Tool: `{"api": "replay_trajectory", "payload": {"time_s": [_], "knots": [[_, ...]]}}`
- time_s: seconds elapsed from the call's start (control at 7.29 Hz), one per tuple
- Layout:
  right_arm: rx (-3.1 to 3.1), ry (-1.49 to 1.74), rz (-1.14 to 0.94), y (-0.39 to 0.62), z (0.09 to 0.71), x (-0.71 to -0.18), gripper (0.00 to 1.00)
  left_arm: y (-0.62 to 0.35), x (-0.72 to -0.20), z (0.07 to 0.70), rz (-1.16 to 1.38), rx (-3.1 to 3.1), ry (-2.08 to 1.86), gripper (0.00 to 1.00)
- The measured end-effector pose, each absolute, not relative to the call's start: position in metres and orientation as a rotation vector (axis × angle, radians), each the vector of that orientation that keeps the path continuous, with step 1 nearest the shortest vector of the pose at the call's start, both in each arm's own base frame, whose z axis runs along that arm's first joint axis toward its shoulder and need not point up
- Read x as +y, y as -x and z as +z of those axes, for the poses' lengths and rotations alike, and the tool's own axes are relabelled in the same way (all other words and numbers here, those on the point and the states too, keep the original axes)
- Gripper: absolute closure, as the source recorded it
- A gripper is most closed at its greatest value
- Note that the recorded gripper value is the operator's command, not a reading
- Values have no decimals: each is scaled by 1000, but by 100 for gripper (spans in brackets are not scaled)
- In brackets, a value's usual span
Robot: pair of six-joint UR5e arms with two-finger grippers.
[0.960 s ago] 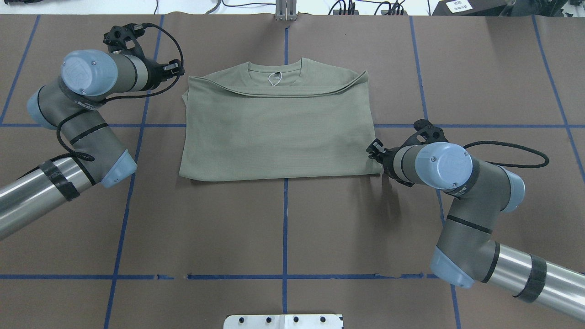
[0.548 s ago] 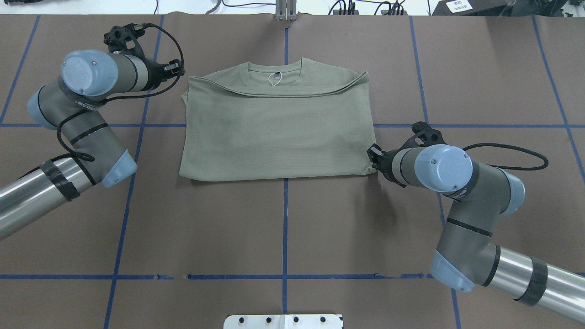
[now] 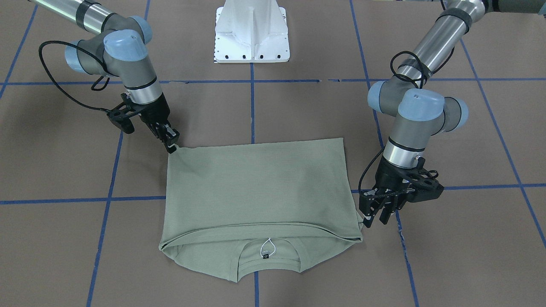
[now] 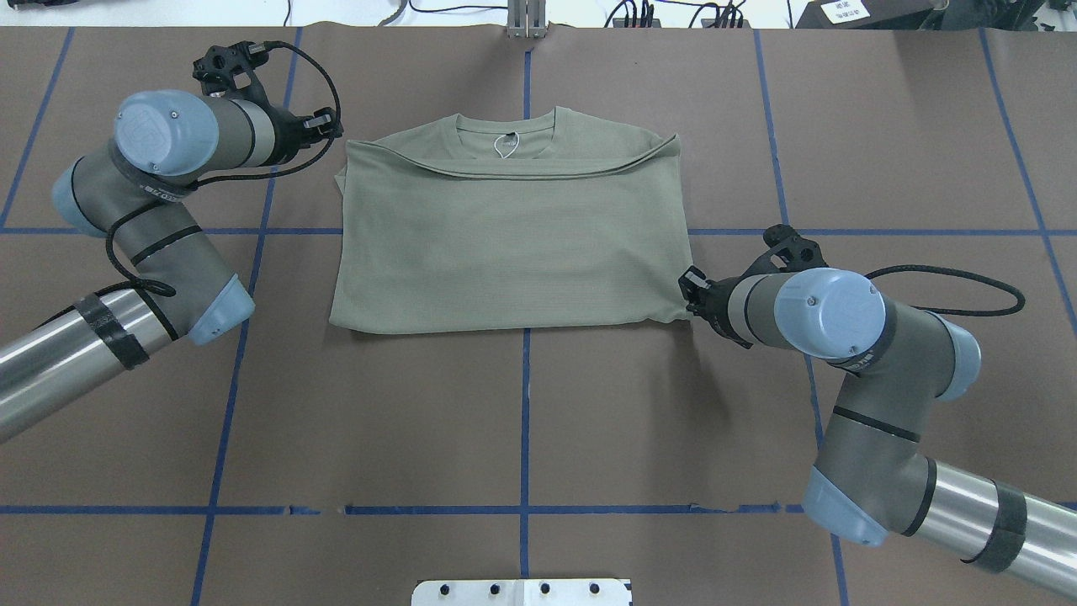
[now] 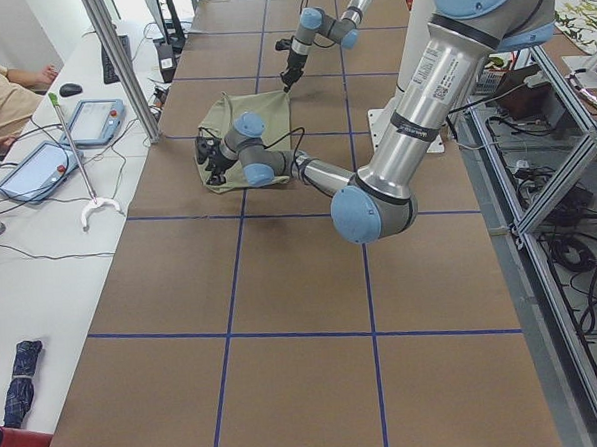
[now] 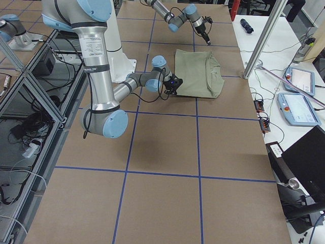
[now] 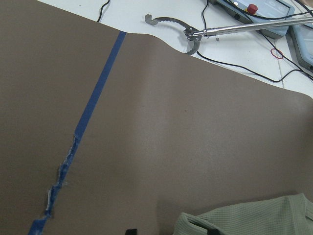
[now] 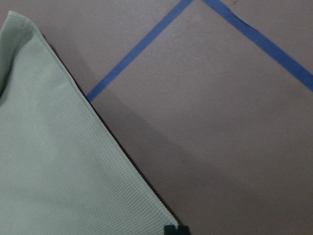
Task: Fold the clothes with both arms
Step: 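Grasp the shirt corner with the right gripper and drag it toward the robot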
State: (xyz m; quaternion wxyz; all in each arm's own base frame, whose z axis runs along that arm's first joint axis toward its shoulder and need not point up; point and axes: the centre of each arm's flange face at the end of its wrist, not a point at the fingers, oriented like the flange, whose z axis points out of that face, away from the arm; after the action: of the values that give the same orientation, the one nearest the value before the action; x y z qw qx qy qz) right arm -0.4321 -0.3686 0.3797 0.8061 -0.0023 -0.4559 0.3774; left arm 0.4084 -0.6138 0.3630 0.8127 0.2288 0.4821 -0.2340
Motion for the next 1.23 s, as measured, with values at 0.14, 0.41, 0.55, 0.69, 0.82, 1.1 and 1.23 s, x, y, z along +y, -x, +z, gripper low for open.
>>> {"api": "replay_trajectory", "payload": {"time_s": [0.14, 0.41, 0.55, 0.69, 0.82, 1.1, 1.23], "knots": [[-976, 46, 777, 419, 382, -331, 100, -415, -601, 347, -504, 1071, -475, 40], [-975, 228, 708, 405, 370, -255, 100, -429, -551, 321, -495, 1180, -377, 16], [-951, 340, 641, 406, 367, -219, 100, -428, -523, 314, -459, 1231, -309, 13], [-917, 422, 566, 406, 367, -183, 100, -424, -504, 312, -421, 1260, -253, 11], [-886, 473, 496, 406, 367, -150, 80, -423, -488, 310, -397, 1279, -213, 11], [-853, 517, 401, 409, 367, -105, 0, -432, -436, 305, -387, 1321, -106, 1], [-857, 518, 392, 409, 364, -101, 0, -435, -410, 308, -380, 1327, -59, 1]]}}
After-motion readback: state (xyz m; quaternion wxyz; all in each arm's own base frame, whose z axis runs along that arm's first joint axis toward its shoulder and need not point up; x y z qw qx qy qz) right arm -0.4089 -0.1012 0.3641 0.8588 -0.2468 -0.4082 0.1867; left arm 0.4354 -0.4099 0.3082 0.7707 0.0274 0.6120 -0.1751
